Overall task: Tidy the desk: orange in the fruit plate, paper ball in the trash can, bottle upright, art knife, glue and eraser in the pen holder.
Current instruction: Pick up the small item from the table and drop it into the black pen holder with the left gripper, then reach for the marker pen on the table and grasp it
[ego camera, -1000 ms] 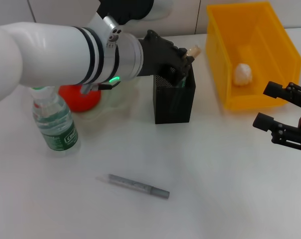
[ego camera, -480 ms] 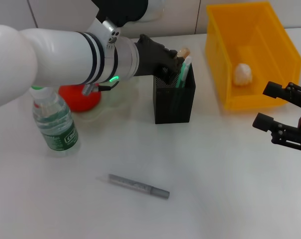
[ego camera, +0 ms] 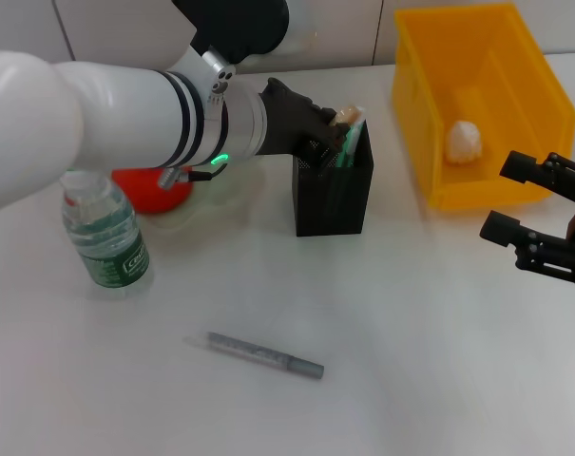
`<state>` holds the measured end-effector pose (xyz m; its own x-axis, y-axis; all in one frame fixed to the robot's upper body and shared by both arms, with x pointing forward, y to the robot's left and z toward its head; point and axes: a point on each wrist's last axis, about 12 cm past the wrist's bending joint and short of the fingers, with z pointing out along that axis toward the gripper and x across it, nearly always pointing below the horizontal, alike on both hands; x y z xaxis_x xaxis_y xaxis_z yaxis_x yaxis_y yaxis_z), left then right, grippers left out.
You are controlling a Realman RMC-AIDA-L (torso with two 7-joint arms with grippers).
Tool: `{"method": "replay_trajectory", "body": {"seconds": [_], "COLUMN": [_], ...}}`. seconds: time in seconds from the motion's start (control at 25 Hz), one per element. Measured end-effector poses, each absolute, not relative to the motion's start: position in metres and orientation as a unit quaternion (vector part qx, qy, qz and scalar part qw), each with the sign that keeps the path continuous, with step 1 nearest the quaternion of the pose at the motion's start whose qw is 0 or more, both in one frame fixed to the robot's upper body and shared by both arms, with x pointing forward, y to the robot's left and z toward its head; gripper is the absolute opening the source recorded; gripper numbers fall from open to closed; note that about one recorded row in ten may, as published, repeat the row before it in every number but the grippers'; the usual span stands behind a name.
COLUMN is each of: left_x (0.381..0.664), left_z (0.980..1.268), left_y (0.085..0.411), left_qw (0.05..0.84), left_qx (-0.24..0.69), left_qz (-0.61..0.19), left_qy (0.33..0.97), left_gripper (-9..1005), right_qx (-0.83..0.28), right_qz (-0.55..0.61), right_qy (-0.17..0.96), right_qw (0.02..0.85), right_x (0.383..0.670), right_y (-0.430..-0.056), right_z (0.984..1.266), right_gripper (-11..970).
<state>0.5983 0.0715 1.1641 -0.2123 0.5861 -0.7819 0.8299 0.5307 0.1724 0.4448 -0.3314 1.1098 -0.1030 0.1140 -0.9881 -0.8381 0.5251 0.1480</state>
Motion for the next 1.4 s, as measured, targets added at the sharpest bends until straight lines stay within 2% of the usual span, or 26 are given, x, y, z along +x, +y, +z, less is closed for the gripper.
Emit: {"method": "replay_trajectory", "body": {"seconds": [0.24, 0.8, 1.16, 1.4], "left_x": [0.6, 0.6, 0.595, 0.591], "left_z": [1.163, 1.173, 1.179, 1.196], "left_y": [0.073, 0.07, 0.07, 0.074], "left_qw": [0.421, 0.41, 0.415, 0.409], "left_qx": [0.457, 0.463, 0.469, 0.485], "left_qz": [-0.144, -0.154, -0.157, -0.158], "left_qy": [0.77, 0.771, 0.763, 0.757], "left_gripper": [273, 712, 735, 734], "right_qx": [-0.288, -0.287, -0.286, -0.286], "right_qz": [0.393, 0.393, 0.394, 0.395], "right_qy": [0.63, 0.63, 0.63, 0.63], "right_qw": [0.605, 0.605, 0.605, 0.605], "right_x": [0.445, 0.447, 0.446, 0.447], "right_y": [-0.331, -0.331, -0.331, -0.33], "right_z": [1.11, 1.11, 1.11, 1.109], "right_gripper": [815, 815, 815, 815]}}
